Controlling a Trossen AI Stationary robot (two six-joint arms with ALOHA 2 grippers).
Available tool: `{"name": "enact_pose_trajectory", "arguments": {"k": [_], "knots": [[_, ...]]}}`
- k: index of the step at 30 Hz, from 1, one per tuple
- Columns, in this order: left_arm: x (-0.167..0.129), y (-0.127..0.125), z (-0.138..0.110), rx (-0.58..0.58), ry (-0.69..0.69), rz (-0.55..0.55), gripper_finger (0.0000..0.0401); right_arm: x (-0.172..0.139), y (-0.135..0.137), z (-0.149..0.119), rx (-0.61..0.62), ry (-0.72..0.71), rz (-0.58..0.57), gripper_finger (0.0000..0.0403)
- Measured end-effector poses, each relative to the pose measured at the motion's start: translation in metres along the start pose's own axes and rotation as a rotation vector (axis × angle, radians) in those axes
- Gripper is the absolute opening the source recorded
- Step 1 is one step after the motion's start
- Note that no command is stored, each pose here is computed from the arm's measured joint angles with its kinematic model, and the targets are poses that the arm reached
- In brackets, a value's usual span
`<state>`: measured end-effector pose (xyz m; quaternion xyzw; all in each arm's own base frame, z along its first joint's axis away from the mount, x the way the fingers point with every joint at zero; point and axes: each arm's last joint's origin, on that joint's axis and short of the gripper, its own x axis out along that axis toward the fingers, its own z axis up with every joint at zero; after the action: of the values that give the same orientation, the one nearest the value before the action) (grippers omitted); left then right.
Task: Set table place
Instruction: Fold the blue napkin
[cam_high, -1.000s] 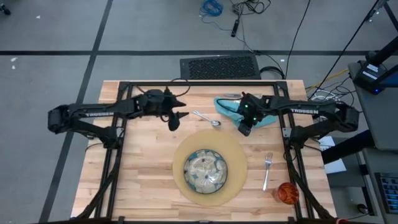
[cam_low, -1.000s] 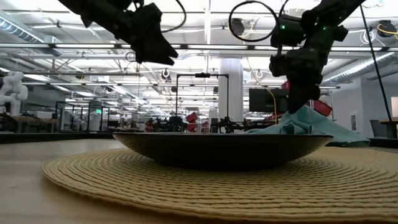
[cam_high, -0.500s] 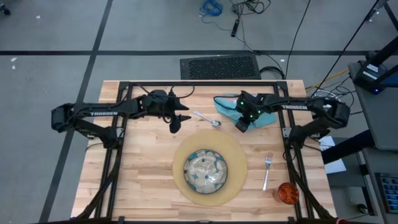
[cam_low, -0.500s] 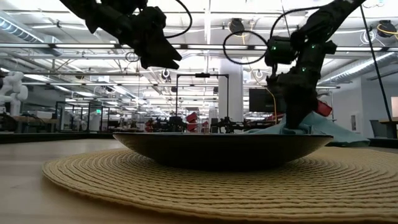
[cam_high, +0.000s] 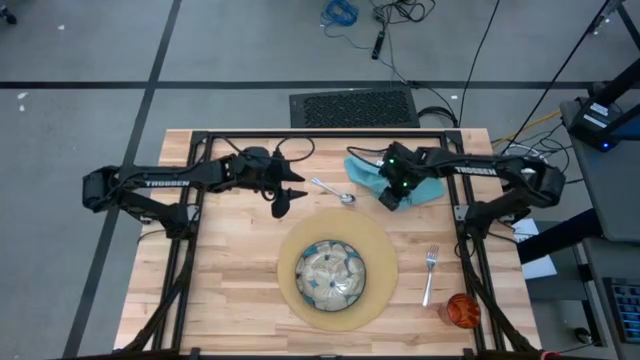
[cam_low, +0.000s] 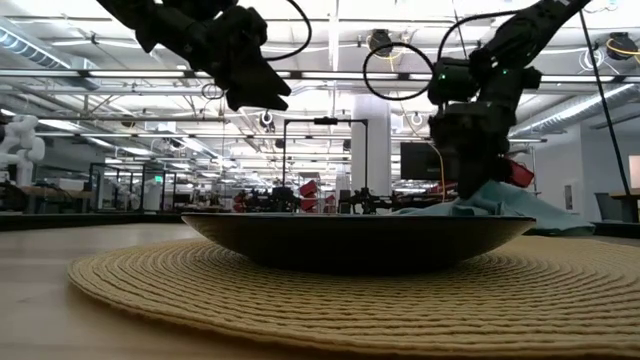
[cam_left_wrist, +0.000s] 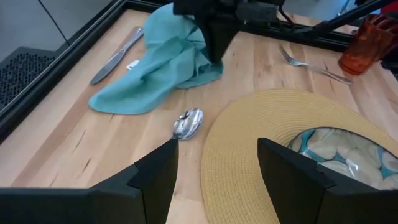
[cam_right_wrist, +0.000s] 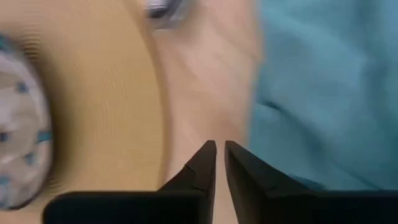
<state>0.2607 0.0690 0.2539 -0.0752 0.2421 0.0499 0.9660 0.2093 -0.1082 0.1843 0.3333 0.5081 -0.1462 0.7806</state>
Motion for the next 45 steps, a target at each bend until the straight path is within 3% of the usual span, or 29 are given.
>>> {"name": "enact_pose_trajectory", "arguments": {"k": [4, 12, 16, 20, 25, 29, 33, 38, 45], "knots": [[0.0, 0.0, 0.0, 0.016, -0.001, 0.001, 0.0202, -0.008, 0.013, -0.003, -0.053, -0.027, 0.045, 0.0059], [0.0, 0.0, 0.001, 0.019, -0.009, 0.0, 0.0202, 0.007, 0.039, -0.016, -0.121, -0.017, -0.221, 0.0088], [0.0, 0.0, 0.001, 0.019, -0.011, 0.001, 0.0202, 0.021, 0.05, -0.017, -0.166, -0.052, -0.289, 0.0102], [0.0, 0.0, 0.0, 0.016, 0.0, 0.001, 0.0202, 0.033, 0.048, -0.021, -0.184, -0.024, -0.444, 0.0123], [0.0, 0.0, 0.0, 0.017, -0.001, 0.001, 0.0202, 0.046, 0.044, -0.02, -0.206, 0.014, -0.53, 0.0157], [0.0, 0.0, 0.0, 0.017, 0.0, 0.001, 0.0202, 0.042, 0.054, -0.01, -0.232, -0.027, -0.572, 0.0182], [0.0, 0.0, -0.001, 0.015, 0.012, 0.003, 0.0202, 0.025, 0.074, -0.005, -0.282, -0.064, -0.7, 0.0188], [0.0, 0.001, -0.001, 0.014, 0.013, 0.004, 0.0202, 0.022, 0.079, -0.002, -0.296, -0.067, -0.693, 0.0175], [0.0, 0.001, -0.002, 0.011, 0.024, 0.004, 0.0202, 0.057, 0.07, -0.005, -0.309, 0.076, -0.717, 0.0172]]}}
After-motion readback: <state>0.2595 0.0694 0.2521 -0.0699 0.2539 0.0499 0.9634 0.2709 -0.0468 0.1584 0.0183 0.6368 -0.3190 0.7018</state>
